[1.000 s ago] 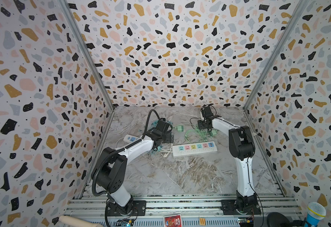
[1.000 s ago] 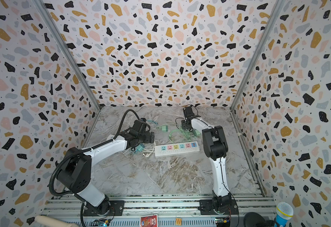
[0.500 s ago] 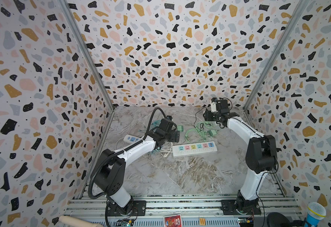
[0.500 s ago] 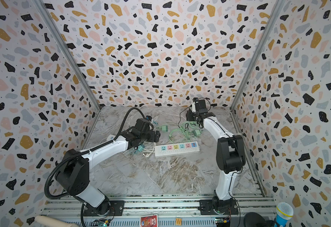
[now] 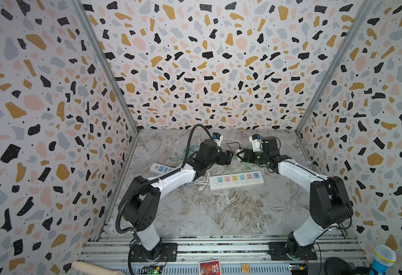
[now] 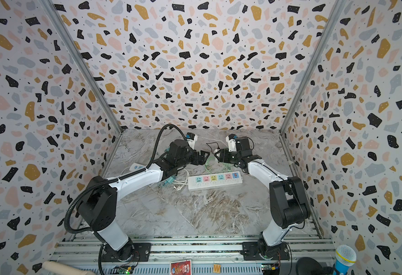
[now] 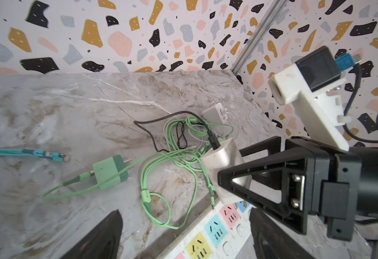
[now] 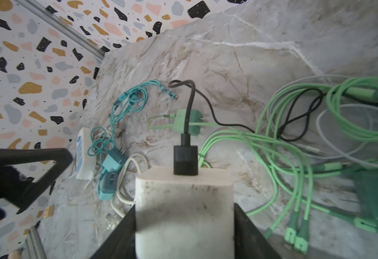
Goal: Insert plugs into power strip
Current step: Pick up the plug from the top-center of the table, then pass the plug.
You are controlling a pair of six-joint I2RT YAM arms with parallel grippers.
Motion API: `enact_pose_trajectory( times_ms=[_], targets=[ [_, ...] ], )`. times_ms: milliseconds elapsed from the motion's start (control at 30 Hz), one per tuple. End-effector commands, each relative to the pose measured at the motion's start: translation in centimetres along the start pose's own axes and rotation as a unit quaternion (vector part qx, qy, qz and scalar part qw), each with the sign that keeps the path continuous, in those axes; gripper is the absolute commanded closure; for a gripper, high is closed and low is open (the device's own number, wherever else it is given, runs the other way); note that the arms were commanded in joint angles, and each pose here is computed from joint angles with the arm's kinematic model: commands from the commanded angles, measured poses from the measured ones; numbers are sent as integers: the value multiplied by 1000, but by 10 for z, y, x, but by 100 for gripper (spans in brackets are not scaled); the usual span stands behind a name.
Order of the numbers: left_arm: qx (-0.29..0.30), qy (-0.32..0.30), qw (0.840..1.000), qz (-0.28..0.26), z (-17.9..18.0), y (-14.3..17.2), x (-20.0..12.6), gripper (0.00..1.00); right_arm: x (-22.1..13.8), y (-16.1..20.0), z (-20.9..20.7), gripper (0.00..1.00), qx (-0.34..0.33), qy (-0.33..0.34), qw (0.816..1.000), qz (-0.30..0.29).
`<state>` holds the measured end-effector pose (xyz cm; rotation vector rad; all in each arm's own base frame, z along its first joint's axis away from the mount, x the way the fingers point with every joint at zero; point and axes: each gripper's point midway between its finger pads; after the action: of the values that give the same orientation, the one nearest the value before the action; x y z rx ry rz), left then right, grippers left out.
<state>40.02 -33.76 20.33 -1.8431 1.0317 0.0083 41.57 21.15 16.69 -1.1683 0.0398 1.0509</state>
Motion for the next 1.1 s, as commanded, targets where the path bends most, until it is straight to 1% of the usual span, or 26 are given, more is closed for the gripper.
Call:
enact_pose_trajectory(
  times_ms=[0,67,167,333,567,767,900,1067],
  targets=[
    [-12,67,997,-23,-28,-14,4,13,-26,-40,37,57,-8,-60,995,-74],
    [-21,73,997,-23,-29,-12,4,13,-25,-38,45,57,-11,-83,994,-73],
    [-28,74,997,-24,-29,-13,6,13,-20,-29,46,57,-21,-70,995,-61],
    [-44,95,994,-17,-37,-15,10,13,-17,-15,44,57,-37,-63,996,-54],
    [-69,94,993,13,-30,-5,23,16,-22,-14,48,57,-83,-46,993,-67],
    [-94,92,990,46,-23,5,30,21,-23,-14,45,57,-101,-29,992,-73],
    [-97,92,990,55,-23,8,30,21,-23,-14,48,57,-112,-33,990,-77],
    [-107,112,986,63,-28,11,34,21,-24,-13,57,57,-127,-45,988,-81]
  ],
)
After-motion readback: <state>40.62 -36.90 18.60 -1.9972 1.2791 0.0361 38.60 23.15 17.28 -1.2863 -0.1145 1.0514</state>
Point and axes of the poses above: each gripper's point midway between its finger pads, its own x axis out along the fingers, its own z axis along the line the jaws close on, y = z × x, and after that the axes turned 10 degrees about -x, right-handed
